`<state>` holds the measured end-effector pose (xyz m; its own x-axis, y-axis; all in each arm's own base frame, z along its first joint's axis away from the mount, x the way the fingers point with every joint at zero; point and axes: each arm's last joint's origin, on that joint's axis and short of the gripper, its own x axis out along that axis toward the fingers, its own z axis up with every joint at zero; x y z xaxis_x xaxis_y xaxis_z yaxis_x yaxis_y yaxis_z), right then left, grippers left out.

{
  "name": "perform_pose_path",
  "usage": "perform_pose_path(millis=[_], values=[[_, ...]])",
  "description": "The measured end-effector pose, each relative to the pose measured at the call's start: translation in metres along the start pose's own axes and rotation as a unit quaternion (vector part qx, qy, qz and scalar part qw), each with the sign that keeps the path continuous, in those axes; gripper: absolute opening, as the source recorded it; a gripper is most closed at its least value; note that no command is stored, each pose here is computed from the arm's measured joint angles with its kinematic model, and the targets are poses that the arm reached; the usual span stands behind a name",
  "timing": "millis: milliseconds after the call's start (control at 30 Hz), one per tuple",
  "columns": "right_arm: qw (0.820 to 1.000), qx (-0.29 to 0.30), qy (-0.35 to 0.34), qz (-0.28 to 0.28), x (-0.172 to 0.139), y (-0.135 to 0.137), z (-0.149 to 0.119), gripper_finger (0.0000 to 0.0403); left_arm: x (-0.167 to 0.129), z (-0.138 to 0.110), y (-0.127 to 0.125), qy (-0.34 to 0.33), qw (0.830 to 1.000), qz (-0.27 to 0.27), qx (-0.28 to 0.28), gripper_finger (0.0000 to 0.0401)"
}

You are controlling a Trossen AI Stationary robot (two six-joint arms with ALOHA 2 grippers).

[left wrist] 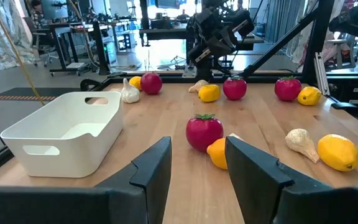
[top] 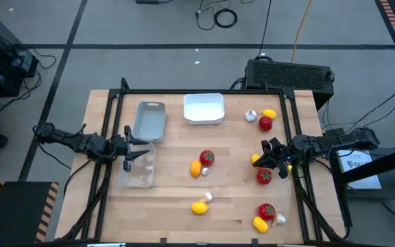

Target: Sort produce into baskets

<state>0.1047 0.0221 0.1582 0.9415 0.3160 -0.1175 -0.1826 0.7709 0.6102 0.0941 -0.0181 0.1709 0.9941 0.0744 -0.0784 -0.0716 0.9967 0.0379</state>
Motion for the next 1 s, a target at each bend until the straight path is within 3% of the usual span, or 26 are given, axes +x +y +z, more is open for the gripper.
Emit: perform_pose_path(millis=[900, 1000], values=[[1.0, -0.001, -0.005, -0.007, 0.0, -0.0004, 0.0003, 0.0004, 0.0, 0.0, 0.0, 0.0, 1.0, 0.0, 0.0, 0.016], [0.998, -0.045, -0.019, -0.03, 0.0, -0.0019, 0.0009, 0.0004, 0.0, 0.0, 0.0, 0.0, 1.0, 0.0, 0.0, 0.016]])
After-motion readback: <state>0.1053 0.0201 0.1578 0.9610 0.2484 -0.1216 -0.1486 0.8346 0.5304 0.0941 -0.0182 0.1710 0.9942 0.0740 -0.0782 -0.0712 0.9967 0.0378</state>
